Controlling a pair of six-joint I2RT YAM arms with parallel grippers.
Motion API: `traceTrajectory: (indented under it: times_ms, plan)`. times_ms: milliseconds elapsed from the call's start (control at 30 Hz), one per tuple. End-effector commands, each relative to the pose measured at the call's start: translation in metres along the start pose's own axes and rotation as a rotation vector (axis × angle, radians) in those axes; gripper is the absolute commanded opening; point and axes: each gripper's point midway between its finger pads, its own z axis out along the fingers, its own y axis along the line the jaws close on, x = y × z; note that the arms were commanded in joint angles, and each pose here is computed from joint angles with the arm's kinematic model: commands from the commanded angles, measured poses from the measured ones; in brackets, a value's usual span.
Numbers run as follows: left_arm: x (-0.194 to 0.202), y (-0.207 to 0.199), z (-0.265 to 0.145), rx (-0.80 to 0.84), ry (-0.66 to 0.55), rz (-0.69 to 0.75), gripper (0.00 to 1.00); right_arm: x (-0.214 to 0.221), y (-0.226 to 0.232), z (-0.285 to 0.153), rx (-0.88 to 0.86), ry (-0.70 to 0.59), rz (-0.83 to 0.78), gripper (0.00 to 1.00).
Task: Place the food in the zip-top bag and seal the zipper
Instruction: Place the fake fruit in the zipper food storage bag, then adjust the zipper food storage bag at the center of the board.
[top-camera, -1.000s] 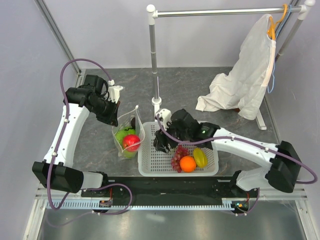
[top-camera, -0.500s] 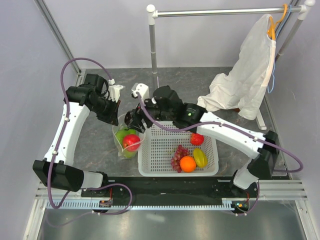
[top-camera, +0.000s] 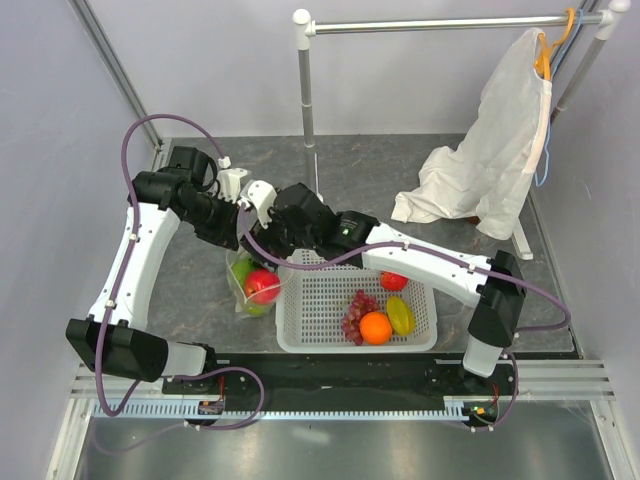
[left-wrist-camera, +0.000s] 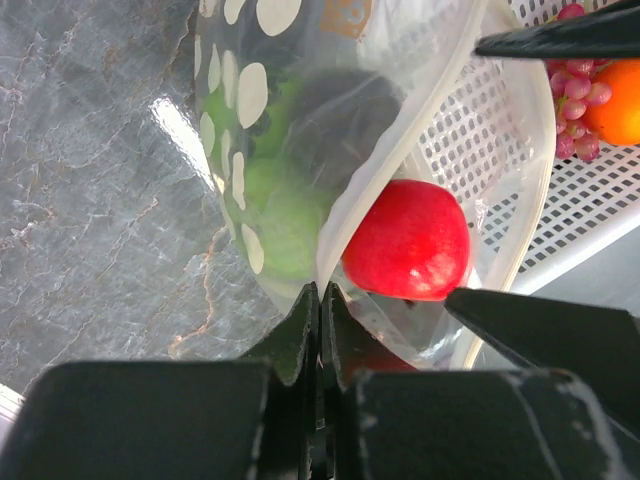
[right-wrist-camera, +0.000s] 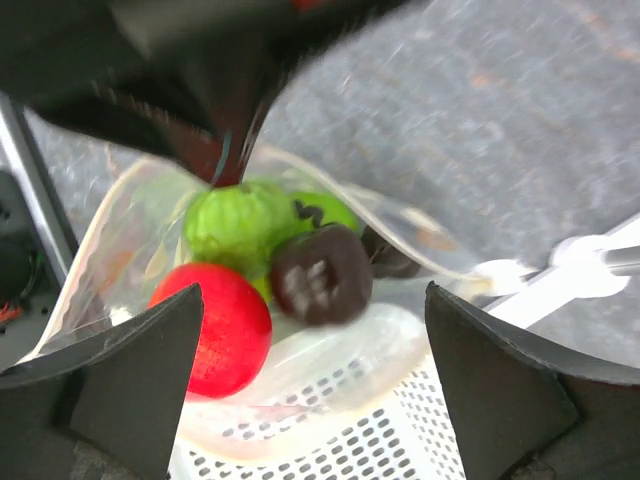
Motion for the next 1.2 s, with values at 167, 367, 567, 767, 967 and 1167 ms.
traceTrajectory:
  times_ms: [167,367,567,767,967,1167]
  plan:
    - [0.003,-0.01,-0.007,0.042,0.007,-0.003,0.02,-0.054,-0.005,-0.071,0.053,-0.139,0.098,0.98]
    - [0.001,-0.012,-0.01,0.043,-0.005,-0.006,0.02,0.022,-0.004,-0.064,-0.017,0.063,0.24,0.77]
    - [0.004,-0.012,-0.009,0.045,-0.001,-0.003,0.02,0.039,-0.007,-0.053,-0.116,0.087,0.365,0.62]
    - [0.004,-0.012,-0.008,0.049,0.0,0.001,0.02,0.039,0.012,-0.042,-0.227,0.084,0.434,0.56]
    - [0.004,-0.013,-0.005,0.059,-0.004,-0.002,0.02,0.037,0.02,-0.044,-0.279,0.062,0.445,0.58]
    - [0.004,-0.013,-0.005,0.06,-0.006,0.003,0.02,0.061,0.022,-0.029,-0.267,0.131,0.504,0.57]
